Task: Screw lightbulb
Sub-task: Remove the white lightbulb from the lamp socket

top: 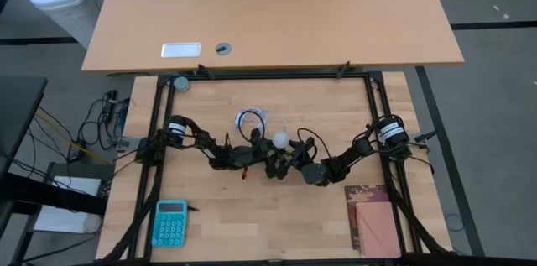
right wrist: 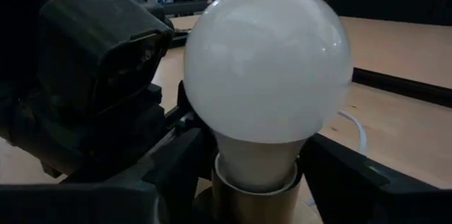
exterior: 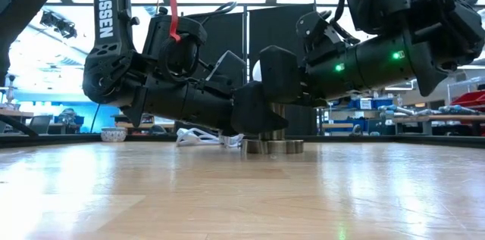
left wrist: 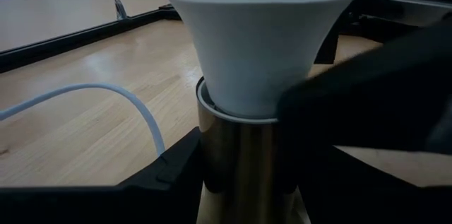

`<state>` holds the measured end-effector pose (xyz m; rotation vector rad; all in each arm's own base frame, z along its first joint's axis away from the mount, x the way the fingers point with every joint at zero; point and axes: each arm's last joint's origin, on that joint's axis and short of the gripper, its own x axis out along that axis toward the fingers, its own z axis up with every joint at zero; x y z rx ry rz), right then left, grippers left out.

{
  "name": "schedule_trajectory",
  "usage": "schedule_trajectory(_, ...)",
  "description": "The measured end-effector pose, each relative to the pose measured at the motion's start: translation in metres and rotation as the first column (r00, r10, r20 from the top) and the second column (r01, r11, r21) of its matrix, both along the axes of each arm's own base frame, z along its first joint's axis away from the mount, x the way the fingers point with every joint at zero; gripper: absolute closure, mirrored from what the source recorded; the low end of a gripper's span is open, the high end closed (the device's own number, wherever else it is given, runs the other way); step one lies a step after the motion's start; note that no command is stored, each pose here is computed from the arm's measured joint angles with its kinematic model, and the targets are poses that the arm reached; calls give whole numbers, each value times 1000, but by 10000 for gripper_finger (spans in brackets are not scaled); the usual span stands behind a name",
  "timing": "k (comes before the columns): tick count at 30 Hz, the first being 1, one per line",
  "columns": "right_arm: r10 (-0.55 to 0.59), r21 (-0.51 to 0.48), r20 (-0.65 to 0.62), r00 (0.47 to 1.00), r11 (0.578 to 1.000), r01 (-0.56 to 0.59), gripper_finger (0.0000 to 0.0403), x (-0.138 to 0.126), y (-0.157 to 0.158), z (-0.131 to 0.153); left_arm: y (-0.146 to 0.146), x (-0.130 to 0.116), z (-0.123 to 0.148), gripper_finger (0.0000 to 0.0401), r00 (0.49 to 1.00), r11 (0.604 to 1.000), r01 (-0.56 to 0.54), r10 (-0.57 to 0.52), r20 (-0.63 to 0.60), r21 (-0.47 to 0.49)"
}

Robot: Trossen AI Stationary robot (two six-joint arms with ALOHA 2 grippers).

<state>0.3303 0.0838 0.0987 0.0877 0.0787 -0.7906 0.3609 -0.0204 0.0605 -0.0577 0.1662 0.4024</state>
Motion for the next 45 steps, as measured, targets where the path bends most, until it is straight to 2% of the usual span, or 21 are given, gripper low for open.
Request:
schedule_trajectory(7,-9,-5,-4,1000,1000,9,211,0,-2,0,0,0,0,208,1000,1000,-5,5,0,0)
schedule_trajectory(16,7,0,0,1000,1000,-7,235,-2,-3,-1,0,0,0,208,1000,1000,1,-1,-3,4)
schedule_trajectory(24,146,43,86,986,988,-150,237,-25,-12,-7,-1,1,0,208,997,997,75,-75,-12,20)
schedule_trajectory(33,285,20,67,956,958,-286,237,-31,-21,-8,1,1,-1,207,975,974,220,-218,-35,49)
schedule_trajectory(37,385,15,64,921,922,-386,237,-38,-23,-7,1,0,-1,207,939,938,345,-344,-27,42)
schedule_trajectory(45,608,42,73,791,790,-611,238,-38,-31,-6,3,-9,0,207,838,838,544,-545,30,45)
